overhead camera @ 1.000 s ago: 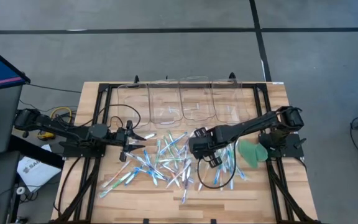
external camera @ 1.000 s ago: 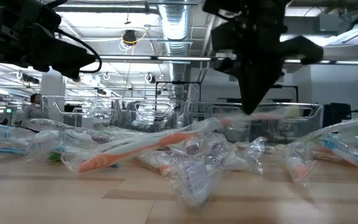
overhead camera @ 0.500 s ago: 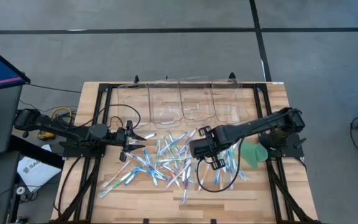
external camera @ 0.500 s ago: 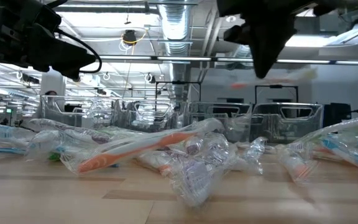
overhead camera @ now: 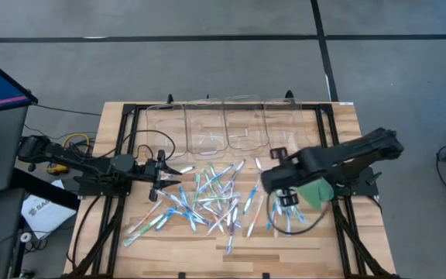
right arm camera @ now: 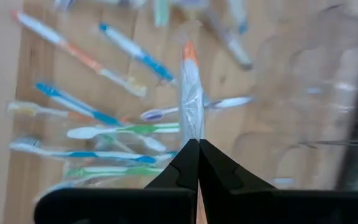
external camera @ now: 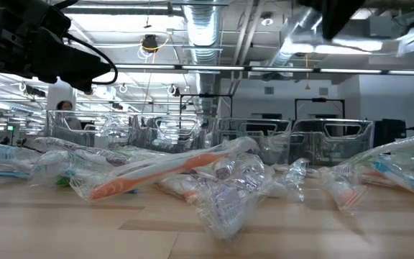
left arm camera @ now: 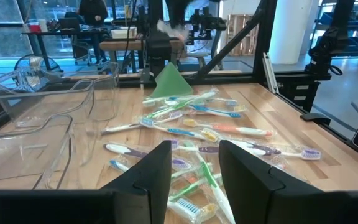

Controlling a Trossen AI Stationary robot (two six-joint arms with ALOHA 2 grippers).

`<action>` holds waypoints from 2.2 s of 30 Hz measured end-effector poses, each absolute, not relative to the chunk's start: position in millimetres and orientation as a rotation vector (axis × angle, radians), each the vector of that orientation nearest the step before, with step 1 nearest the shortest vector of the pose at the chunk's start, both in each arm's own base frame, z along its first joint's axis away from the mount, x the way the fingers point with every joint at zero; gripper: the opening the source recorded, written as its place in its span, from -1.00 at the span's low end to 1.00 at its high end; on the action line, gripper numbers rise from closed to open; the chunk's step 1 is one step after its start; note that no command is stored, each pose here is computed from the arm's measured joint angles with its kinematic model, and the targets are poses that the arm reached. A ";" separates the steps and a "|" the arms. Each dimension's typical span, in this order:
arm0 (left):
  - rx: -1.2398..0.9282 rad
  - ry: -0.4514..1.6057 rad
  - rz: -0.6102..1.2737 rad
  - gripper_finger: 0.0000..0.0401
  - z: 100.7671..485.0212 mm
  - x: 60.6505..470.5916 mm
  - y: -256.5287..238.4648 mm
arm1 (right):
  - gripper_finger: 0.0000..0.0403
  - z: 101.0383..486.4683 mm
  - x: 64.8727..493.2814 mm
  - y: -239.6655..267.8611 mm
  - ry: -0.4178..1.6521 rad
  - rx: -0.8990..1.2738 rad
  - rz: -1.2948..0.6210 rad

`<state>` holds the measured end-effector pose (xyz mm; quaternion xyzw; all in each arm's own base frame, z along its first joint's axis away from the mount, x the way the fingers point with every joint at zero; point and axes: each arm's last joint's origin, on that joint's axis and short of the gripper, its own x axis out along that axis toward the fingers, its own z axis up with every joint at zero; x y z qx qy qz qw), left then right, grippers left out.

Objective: Pick & Place Toothbrushes
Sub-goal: Put the orange toothbrush into the right transparent bin

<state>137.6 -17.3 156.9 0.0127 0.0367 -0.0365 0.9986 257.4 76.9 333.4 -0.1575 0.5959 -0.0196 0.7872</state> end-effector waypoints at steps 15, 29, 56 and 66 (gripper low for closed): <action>0.028 0.073 -0.073 -0.36 156.9 137.6 -17.3 | -1.00 394.5 202.5 27.0 0.870 -0.034 -0.546; 0.028 0.073 -0.073 -0.36 156.9 137.6 -17.3 | -1.00 394.9 198.6 -44.0 0.918 0.077 -0.802; 0.030 0.082 -0.066 -0.36 156.0 137.5 -17.1 | -1.00 276.5 205.1 -150.0 1.053 0.390 -0.865; 0.030 0.082 -0.061 -0.36 156.1 137.6 -16.9 | -0.99 239.5 223.6 -163.8 1.199 0.404 -0.852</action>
